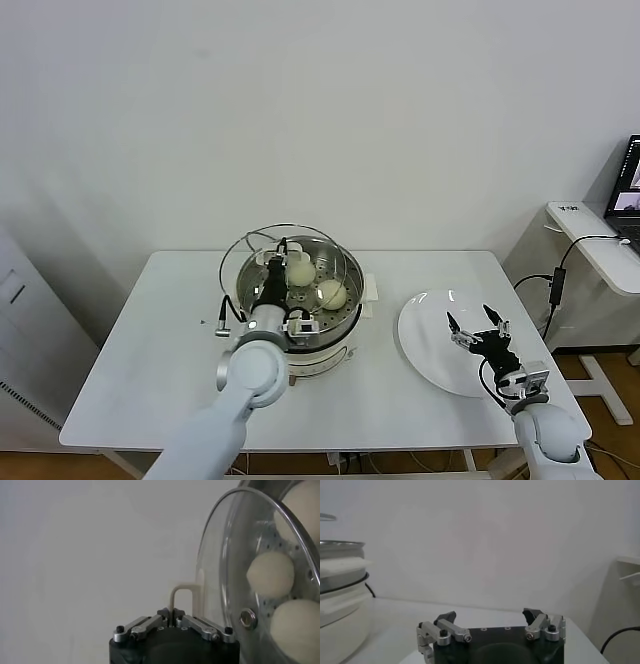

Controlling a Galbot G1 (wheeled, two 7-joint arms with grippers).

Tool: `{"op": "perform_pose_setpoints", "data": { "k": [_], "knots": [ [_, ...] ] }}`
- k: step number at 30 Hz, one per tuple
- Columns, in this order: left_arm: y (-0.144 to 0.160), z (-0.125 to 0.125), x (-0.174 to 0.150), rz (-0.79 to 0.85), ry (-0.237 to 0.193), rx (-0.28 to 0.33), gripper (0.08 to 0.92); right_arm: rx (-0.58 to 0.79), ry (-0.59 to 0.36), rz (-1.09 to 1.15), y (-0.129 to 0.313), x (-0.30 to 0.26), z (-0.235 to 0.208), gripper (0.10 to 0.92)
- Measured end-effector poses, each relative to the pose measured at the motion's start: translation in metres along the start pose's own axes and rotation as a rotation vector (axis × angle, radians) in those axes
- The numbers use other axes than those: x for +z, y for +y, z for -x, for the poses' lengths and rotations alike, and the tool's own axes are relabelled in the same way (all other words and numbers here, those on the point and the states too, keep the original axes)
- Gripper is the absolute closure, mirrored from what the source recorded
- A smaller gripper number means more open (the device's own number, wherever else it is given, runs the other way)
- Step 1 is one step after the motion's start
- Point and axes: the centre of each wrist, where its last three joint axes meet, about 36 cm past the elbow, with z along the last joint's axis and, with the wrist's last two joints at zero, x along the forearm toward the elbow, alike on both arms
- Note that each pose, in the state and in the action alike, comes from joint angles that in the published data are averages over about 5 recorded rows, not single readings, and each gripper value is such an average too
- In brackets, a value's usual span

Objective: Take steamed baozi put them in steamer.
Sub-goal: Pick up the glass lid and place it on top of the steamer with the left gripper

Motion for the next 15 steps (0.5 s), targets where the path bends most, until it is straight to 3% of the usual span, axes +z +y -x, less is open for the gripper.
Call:
{"op": "perform_pose_setpoints", "data": {
  "k": [15],
  "knots": [
    [-0.01, 0.0, -0.028, -0.002, 0.009, 0.014, 0.89, 0.004, 0.004, 0.005, -0.001, 0.005, -0.003, 0.2]
  ]
}}
